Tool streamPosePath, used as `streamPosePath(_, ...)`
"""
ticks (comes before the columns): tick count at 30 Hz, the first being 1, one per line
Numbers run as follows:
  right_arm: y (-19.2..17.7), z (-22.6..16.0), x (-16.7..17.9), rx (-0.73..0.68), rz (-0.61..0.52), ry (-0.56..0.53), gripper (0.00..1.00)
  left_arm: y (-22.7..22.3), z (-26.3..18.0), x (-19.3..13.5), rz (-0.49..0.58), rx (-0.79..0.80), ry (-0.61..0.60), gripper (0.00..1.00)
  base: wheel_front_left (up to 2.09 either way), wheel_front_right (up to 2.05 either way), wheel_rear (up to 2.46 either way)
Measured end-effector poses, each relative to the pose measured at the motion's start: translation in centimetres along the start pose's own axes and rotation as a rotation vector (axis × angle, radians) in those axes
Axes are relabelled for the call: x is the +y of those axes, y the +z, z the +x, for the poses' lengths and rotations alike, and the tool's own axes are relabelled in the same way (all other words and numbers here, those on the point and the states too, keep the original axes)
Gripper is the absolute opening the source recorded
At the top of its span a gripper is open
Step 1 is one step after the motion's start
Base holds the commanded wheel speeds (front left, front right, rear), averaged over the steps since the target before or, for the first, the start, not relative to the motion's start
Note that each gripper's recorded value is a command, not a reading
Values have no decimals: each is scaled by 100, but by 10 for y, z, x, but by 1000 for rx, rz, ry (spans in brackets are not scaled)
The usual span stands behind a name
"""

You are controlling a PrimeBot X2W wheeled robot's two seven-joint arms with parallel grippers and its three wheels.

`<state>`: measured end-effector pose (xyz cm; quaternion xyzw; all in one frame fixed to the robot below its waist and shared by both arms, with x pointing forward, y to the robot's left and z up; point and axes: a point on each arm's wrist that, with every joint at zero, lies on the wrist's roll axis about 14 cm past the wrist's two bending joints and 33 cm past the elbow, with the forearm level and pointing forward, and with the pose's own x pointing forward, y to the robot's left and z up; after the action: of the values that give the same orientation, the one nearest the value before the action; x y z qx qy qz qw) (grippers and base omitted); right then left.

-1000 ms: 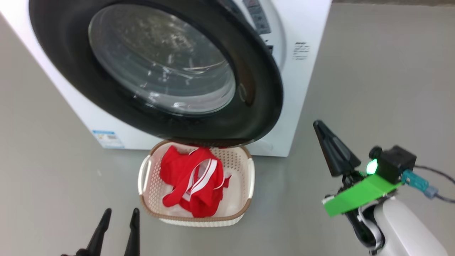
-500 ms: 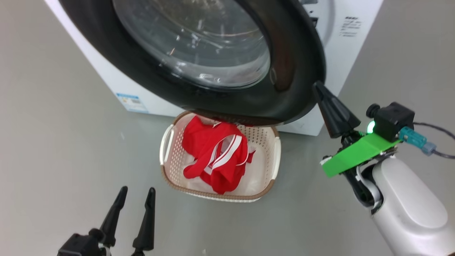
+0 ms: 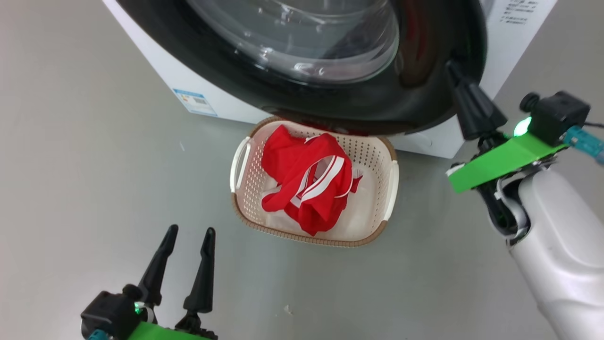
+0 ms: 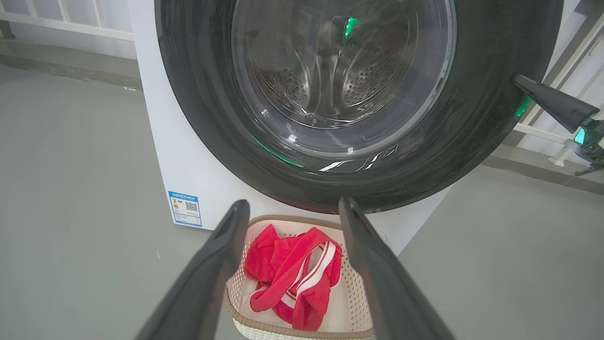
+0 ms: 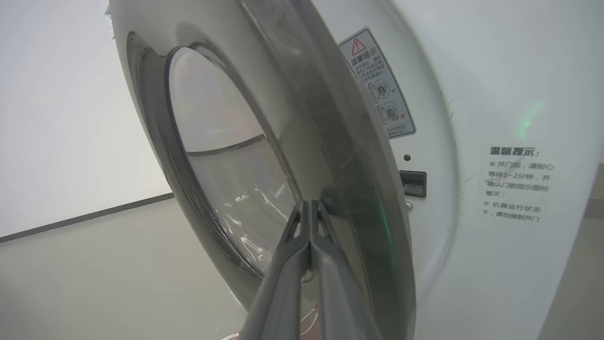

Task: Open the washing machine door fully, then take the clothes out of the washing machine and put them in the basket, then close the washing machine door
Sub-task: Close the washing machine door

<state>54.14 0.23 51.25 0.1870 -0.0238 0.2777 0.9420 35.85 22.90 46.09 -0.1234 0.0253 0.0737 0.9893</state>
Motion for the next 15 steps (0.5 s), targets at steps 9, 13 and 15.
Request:
streamPosePath(9, 2, 24, -19, -35, 16, -28, 0, -3, 12, -3, 3, 6, -6, 100, 0, 0, 0)
streamPosePath(13, 5, 35, -28, -54, 24, -43, 0, -5, 16, -4, 5, 11, -9, 100, 0, 0, 0)
streamPosePath(15, 7, 41, -34, -71, 30, -53, 0, -7, 18, -4, 2, 16, -7, 100, 0, 0, 0)
